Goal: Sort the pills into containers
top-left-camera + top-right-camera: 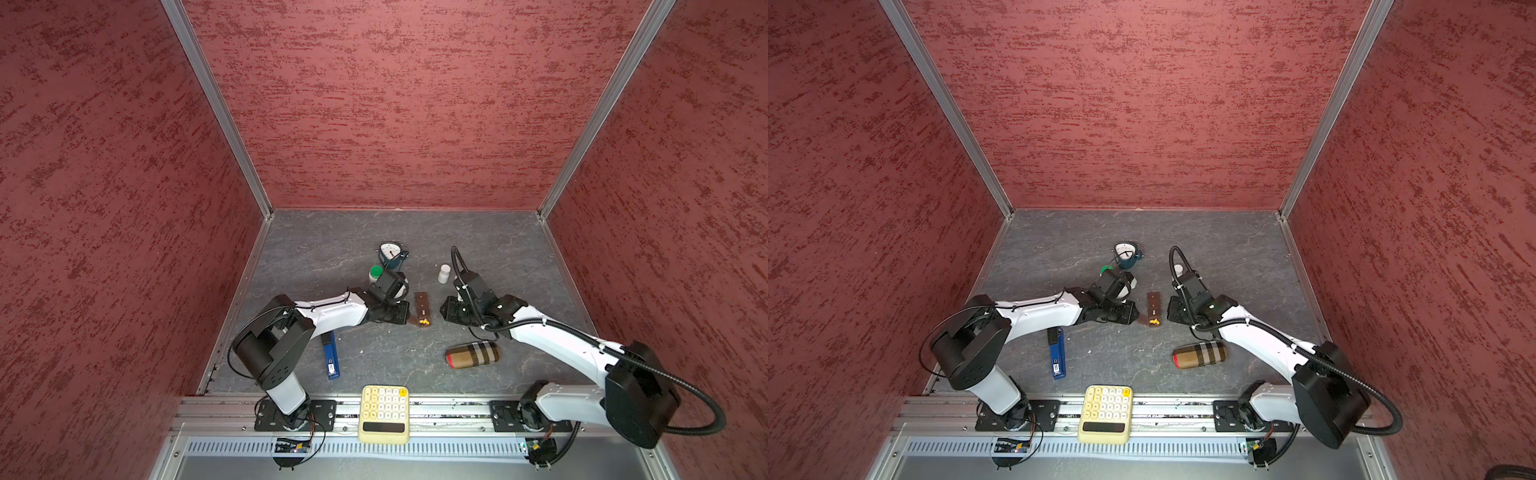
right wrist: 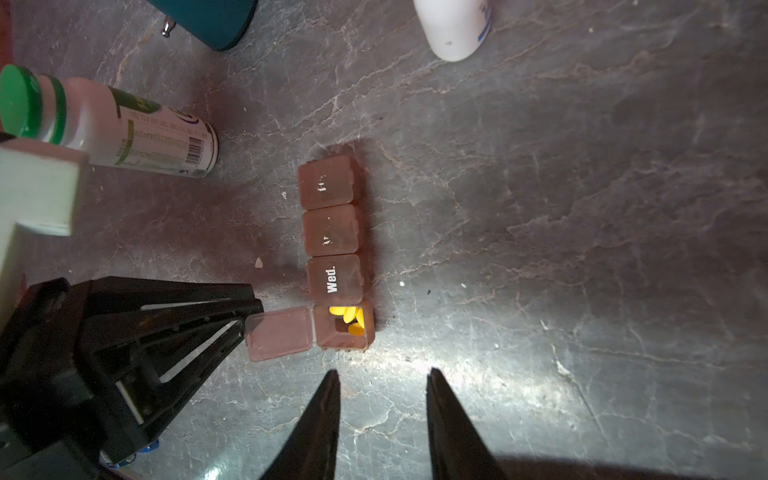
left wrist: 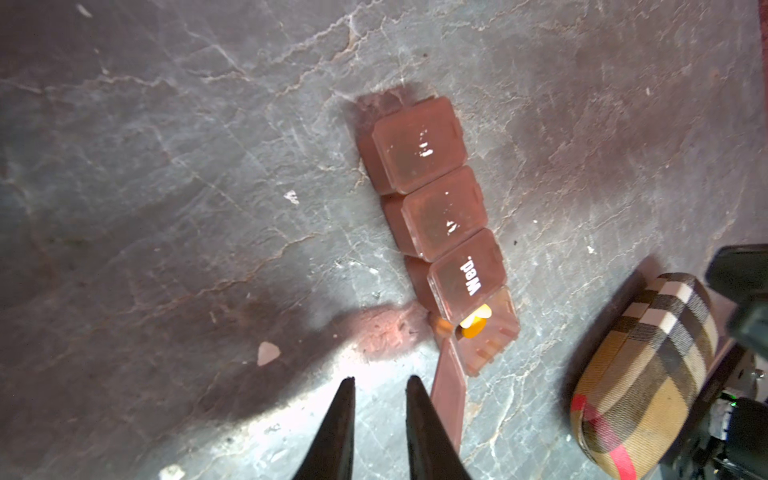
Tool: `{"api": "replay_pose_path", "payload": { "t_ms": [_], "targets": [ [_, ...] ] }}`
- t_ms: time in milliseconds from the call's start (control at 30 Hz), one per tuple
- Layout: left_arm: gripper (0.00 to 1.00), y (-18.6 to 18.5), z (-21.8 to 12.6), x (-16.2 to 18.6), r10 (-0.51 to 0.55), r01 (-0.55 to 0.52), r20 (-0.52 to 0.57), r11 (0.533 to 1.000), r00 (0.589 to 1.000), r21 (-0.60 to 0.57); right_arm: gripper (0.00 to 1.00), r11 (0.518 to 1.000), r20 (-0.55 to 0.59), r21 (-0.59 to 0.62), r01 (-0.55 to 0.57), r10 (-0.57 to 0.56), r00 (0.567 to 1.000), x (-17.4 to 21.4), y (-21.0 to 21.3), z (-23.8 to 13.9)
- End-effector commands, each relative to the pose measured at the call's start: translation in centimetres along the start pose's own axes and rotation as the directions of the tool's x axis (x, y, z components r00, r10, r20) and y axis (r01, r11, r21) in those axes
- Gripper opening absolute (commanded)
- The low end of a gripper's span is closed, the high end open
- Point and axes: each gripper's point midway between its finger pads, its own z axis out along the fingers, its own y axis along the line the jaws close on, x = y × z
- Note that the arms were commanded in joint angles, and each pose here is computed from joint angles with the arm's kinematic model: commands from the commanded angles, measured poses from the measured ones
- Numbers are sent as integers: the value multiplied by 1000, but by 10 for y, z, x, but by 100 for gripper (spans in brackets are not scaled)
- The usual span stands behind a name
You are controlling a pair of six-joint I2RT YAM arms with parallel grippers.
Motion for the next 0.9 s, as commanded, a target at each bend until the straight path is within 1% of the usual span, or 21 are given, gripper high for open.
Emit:
{"api": "replay_pose_path", "payload": {
  "t_ms": [0, 167, 300, 367, 567, 667, 800, 867],
  "targets": [
    [28, -17, -13, -15, 29, -31, 40, 999, 999, 39, 43, 1000, -15, -18, -13, 12, 1000, 4, 0, 7],
    [32, -29, -12, -20, 30, -33, 46, 997, 998, 63, 53, 999, -38, -43, 1, -2, 999, 5, 6, 11],
    [33, -37, -7, -23, 37, -40, 44, 996, 998, 73, 62, 996, -50, -88, 25, -30, 998, 4, 15, 9],
    [33, -41, -4, -23, 40, -43, 40, 996, 998, 77, 64, 995, -46, -96, 32, -37, 998, 2, 16, 7],
    [34, -46, 8, -21, 41, -43, 22, 996, 999, 73, 68, 993, -26, -109, 39, -43, 999, -5, 14, -3],
    [35, -43, 4, -23, 24, -27, 43, 998, 999, 57, 69, 994, -22, -97, 43, -45, 999, -7, 8, -7],
    [47, -30, -14, -29, 4, -6, 98, 1000, 995, 12, 69, 995, -27, -84, 45, -48, 999, -7, 4, -7],
    [49, -22, -25, -30, -9, 10, 121, 1000, 993, -9, 69, 996, -30, -82, 43, -45, 999, -7, 3, -6]
  ]
}}
